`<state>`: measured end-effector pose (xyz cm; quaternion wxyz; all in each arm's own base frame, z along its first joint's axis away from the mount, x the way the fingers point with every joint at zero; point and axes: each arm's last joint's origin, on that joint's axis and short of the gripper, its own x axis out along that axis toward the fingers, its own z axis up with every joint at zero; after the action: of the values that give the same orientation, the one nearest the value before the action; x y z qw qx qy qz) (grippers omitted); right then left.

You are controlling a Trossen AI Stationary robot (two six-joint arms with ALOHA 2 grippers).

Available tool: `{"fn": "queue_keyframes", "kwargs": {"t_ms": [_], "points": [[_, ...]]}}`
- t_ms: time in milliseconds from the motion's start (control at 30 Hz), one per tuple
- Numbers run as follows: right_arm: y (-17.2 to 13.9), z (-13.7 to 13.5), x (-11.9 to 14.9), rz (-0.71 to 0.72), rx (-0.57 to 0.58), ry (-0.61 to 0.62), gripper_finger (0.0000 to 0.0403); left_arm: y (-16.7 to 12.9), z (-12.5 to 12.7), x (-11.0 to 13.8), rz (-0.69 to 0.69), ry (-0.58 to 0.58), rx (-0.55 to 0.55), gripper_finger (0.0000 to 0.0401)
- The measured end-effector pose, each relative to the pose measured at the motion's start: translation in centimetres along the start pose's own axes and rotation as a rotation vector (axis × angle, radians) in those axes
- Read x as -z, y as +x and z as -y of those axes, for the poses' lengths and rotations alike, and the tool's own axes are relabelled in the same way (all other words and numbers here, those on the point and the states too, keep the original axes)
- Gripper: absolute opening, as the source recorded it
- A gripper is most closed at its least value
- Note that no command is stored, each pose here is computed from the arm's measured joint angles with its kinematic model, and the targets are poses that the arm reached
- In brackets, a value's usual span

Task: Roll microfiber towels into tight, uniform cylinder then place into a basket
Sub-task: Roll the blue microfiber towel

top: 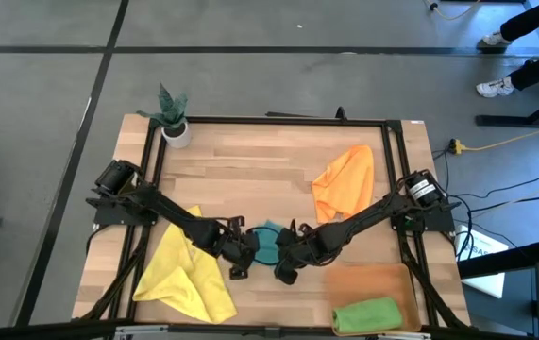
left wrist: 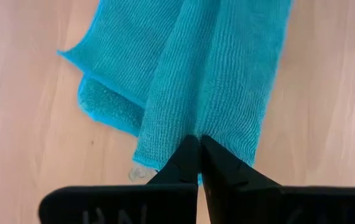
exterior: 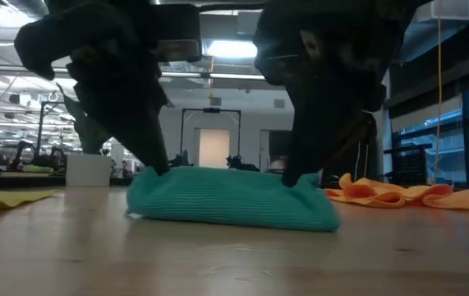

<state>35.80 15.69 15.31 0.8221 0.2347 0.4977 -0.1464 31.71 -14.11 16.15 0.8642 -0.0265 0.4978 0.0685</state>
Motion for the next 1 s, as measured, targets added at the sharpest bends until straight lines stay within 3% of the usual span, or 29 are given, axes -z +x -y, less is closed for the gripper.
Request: {"fn": "queue_keyframes", "kwargs": {"t_ms": [133, 600, 1000], "points": [[0.0, 0.4, 0.1, 0.021, 0.063, 0.014, 0.0005, 0.0, -0.1, -0.2, 0.011, -0.001, -0.010, 0.0000], [0.9, 0.7, 0.5, 0.011, 0.108, -0.006, 0.0005, 1.6, -0.1, 0.2, 0.006, 0.038, -0.063, 0.0000], [1.3, 0.2, 0.6, 0.017, 0.065, -0.150, 0.0030, 1.8, 0.0, 0.2, 0.001, 0.051, -0.056, 0.0000]]}}
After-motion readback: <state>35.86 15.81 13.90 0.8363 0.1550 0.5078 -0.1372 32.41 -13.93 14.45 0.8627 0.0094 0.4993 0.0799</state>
